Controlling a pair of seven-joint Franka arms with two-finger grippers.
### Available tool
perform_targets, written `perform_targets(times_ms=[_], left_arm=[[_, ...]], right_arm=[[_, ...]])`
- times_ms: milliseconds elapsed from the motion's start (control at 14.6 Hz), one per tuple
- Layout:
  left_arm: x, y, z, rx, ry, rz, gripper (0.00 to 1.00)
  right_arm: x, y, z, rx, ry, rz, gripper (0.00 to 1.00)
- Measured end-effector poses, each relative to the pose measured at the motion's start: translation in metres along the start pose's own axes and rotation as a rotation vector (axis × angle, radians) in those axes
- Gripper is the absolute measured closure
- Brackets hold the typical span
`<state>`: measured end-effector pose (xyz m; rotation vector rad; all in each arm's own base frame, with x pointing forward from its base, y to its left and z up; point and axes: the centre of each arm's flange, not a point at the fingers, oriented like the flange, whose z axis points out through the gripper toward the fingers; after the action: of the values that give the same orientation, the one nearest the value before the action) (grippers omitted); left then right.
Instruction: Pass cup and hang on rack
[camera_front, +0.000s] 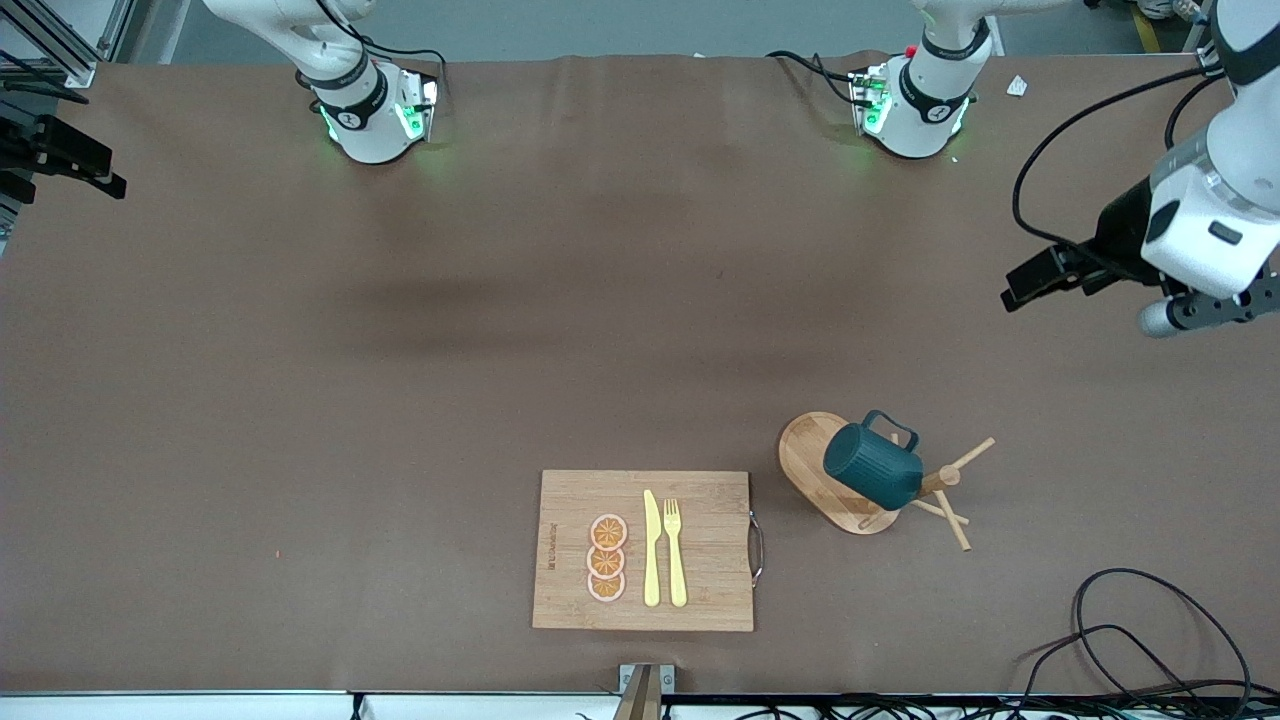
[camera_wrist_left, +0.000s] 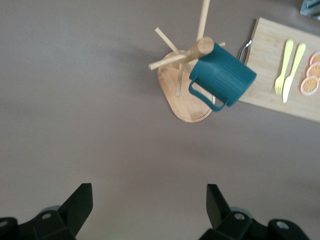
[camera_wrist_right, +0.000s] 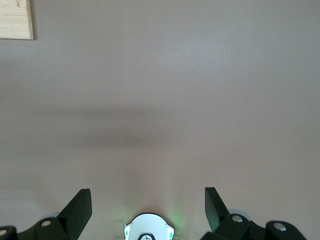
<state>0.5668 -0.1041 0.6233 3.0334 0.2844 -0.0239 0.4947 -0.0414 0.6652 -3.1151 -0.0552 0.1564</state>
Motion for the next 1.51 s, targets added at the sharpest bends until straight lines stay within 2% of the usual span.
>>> perform_targets(times_ms=[411,822,1508], left_arm=[[-0.016,-0.015,-0.024,0.015,0.006,0.077,0.0],[-0.013,-0.025,-0.042,0.048,0.053,0.088,0.0],[-0.013,-0.04,-0.051,0.067,0.069,0.185,0.0]], right_arm=[[0.0,0.0,0.0,0.0,0.0,0.0,0.0],[0.0,0.0,0.0,0.0,-0.001,0.0,0.0],[0.0,0.0,0.0,0.0,-0.001,0.0,0.0]])
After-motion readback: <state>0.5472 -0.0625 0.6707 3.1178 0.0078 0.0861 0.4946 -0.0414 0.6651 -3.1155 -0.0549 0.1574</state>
